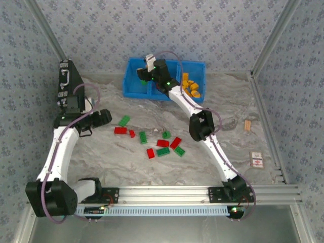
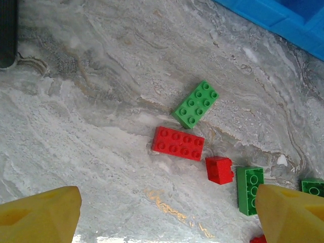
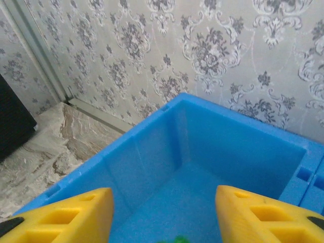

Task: Sort the legos into containers by color
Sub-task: Place the lego in the container, then pick up the lego from the middle-left of the table.

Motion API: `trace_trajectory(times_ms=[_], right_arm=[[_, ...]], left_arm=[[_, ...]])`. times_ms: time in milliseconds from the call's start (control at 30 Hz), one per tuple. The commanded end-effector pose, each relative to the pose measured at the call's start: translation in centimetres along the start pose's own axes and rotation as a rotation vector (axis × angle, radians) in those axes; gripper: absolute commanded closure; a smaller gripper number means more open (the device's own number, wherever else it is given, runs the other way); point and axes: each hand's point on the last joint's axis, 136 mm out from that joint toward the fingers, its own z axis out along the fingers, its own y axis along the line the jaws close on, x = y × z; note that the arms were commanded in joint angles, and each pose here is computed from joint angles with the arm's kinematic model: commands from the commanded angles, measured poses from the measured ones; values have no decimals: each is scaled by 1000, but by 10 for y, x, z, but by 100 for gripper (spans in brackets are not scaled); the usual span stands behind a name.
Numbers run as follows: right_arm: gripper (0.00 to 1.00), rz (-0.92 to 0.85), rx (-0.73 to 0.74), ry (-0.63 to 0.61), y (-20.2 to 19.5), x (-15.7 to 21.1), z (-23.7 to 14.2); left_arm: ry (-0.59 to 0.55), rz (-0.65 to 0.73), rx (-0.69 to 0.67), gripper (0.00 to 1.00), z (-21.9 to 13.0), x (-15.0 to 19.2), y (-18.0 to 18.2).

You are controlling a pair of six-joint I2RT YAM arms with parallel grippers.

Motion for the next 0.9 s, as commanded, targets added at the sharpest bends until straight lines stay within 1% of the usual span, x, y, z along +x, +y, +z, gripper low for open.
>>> trace_trajectory(times_ms=[0,133,233,367,433,467,567,667,767,867], right_arm=[[38,-45,-57,-120,17,-59,-16],[36,-68,-75,-119,20,-80,-31],[32,-105,-97,-101,25,-97,-48],[27,-162,-140,-53,30,-116,-84],[27,-174,-133,-16,28,-119,-105],[28,-175,-122,9,25,-118,-117],[28,-168,-77,104,13,-103,-150],[28,-134,-18,187,1,-78,-184],[28,-69,32,253,-6,-48,-220],[28,-17,69,306,-8,-19,-251]], left_arm=[[59,-29,-8,11,13,11,2],[65,14,-8,11,28,6,-9],[79,95,4,11,42,2,-24],[114,250,-48,11,63,-3,-35],[138,296,-72,12,75,-1,-37],[123,312,-74,12,83,-7,-40],[117,327,-76,14,99,-13,-45],[108,337,-77,14,112,-17,-49],[133,365,-83,15,125,-16,-55],[161,423,-90,16,140,-8,-66]])
